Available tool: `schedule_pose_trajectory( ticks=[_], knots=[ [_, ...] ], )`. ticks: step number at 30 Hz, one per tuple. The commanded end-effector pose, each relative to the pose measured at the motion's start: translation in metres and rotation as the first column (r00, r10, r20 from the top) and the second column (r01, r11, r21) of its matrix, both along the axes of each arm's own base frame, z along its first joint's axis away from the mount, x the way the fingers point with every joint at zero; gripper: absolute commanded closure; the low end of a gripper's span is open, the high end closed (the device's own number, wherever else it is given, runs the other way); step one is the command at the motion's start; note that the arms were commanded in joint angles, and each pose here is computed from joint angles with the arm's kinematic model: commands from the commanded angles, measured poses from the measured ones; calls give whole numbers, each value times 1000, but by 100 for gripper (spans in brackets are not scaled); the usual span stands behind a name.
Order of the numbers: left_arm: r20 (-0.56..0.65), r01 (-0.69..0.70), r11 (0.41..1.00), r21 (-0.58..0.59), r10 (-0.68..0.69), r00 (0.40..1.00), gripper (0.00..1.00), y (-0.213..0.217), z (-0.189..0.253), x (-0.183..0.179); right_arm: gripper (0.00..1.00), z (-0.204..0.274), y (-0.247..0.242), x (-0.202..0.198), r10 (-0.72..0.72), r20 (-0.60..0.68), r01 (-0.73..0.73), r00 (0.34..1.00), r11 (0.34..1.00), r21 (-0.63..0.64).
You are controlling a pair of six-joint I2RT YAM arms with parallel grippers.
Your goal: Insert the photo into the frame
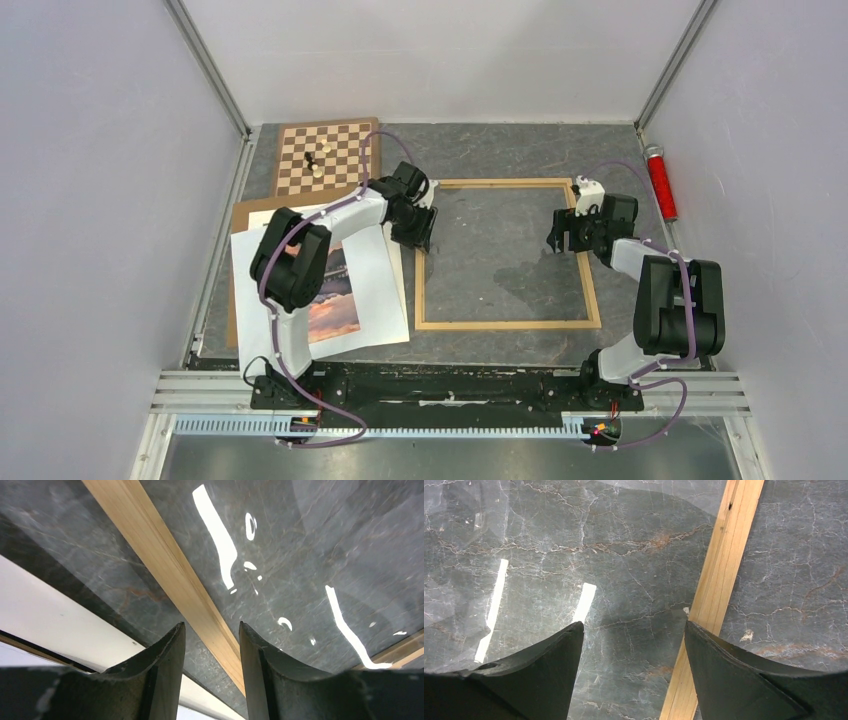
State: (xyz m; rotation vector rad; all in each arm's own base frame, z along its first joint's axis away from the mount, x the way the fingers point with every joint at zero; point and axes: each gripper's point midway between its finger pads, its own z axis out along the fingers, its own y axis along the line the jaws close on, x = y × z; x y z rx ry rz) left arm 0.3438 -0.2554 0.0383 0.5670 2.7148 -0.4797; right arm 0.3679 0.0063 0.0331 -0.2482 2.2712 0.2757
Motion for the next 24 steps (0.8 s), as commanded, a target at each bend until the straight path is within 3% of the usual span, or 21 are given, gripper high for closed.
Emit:
schedule_pose_trajectory(
  ticks=[1,24],
  knots=[
    [34,97,992,80,-100,994,50,10,6,-14,23,1,0,2,13,24,-13,1000,1000,3],
    [-42,301,937,176,-299,953,51,9,10,-77,24,-6,-4,-1,0,6,0,1000,1000,-16]
  ],
)
